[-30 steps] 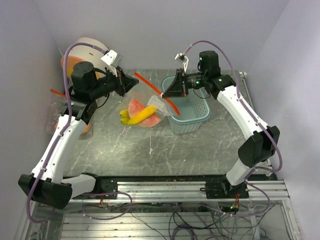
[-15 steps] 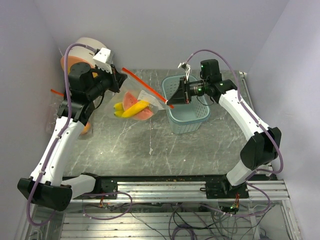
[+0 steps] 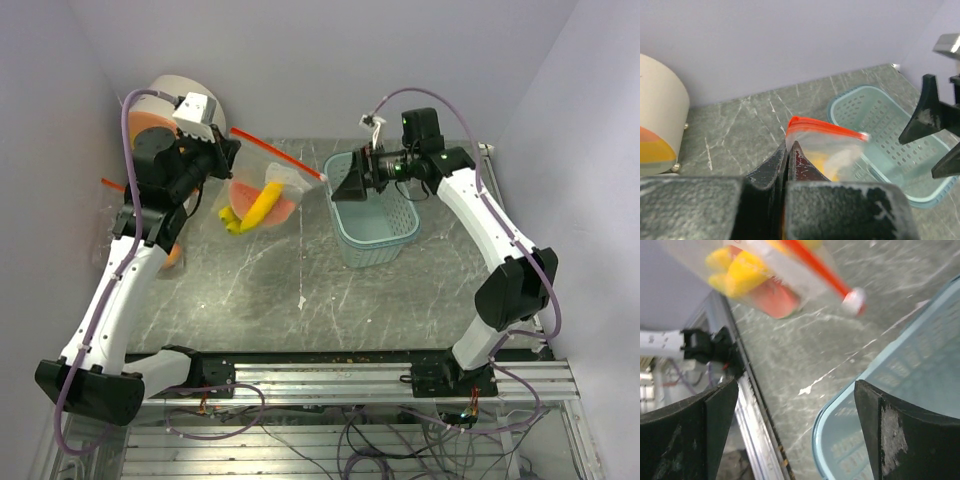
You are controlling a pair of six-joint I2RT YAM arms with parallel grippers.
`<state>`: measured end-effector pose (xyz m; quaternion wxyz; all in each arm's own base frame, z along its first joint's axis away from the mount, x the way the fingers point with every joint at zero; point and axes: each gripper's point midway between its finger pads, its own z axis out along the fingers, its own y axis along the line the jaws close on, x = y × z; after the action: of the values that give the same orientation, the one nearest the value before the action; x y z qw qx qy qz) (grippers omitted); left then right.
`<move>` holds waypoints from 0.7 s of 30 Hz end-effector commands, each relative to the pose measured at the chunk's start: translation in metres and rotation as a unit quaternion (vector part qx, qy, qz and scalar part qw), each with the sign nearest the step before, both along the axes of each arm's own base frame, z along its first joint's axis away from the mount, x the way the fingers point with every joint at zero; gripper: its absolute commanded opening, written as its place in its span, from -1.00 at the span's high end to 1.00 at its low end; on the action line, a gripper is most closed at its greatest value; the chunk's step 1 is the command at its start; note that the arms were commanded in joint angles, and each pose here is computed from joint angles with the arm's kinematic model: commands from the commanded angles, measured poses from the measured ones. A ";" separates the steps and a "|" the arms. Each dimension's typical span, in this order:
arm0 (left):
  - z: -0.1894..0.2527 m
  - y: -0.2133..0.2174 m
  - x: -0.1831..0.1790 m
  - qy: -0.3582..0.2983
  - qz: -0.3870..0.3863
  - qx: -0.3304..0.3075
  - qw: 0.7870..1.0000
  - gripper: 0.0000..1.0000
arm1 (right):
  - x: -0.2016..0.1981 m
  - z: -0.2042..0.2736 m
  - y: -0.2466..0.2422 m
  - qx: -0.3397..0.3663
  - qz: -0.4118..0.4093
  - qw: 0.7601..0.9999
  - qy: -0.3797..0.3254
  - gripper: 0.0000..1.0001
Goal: Place the food in the zip-top bag and seal the zipper
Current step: Place the zipper food storage bag at the center of the board.
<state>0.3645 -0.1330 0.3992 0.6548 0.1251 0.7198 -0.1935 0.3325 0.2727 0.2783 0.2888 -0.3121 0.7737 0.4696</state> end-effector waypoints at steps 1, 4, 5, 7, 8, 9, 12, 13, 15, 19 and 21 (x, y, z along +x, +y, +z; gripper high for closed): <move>0.015 0.024 0.015 -0.040 0.080 -0.054 0.995 0.86 | 0.042 0.021 -0.017 -0.043 -0.108 0.993 -0.030 -1.00; 0.000 0.040 0.026 -0.030 0.134 -0.072 0.988 0.86 | 0.063 0.021 -0.032 -0.075 -0.174 0.981 -0.037 -1.00; -0.005 0.045 0.029 -0.025 0.151 -0.075 0.985 0.86 | 0.068 0.020 -0.037 -0.084 -0.191 0.977 -0.038 -1.00; -0.021 0.055 0.035 -0.007 0.187 -0.078 0.979 0.86 | 0.074 0.015 -0.046 -0.096 -0.215 0.971 -0.030 -1.00; -0.036 0.058 0.038 0.008 0.201 -0.081 0.976 0.86 | 0.075 0.014 -0.049 -0.099 -0.221 0.970 -0.030 -1.00; -0.050 0.059 0.041 0.022 0.208 -0.080 0.975 0.86 | 0.076 0.011 -0.052 -0.105 -0.229 0.967 -0.027 -1.00; -0.094 0.066 0.044 0.072 0.238 -0.080 0.965 0.17 | 0.079 0.006 -0.059 -0.118 -0.252 0.960 -0.025 -1.00; -0.104 0.069 0.044 0.088 0.248 -0.078 0.962 -0.43 | 0.080 0.005 -0.061 -0.120 -0.259 0.958 -0.024 -1.00; -0.109 0.072 0.042 0.100 0.250 -0.066 0.961 -1.00 | 0.080 0.002 -0.065 -0.127 -0.268 0.955 -0.023 -1.00; -0.077 0.075 0.038 0.074 0.241 -0.042 0.967 -0.99 | 0.081 -0.001 -0.072 -0.142 -0.283 0.948 -0.023 -1.00; -0.052 0.070 0.036 0.051 0.225 -0.053 0.972 -0.99 | 0.083 0.000 -0.074 -0.142 -0.290 0.946 -0.026 -1.00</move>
<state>0.4023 -0.0678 0.2776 0.5905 -0.0900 0.7982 -0.0781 0.4118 0.2112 0.2789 0.3762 -0.1461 0.8745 0.2690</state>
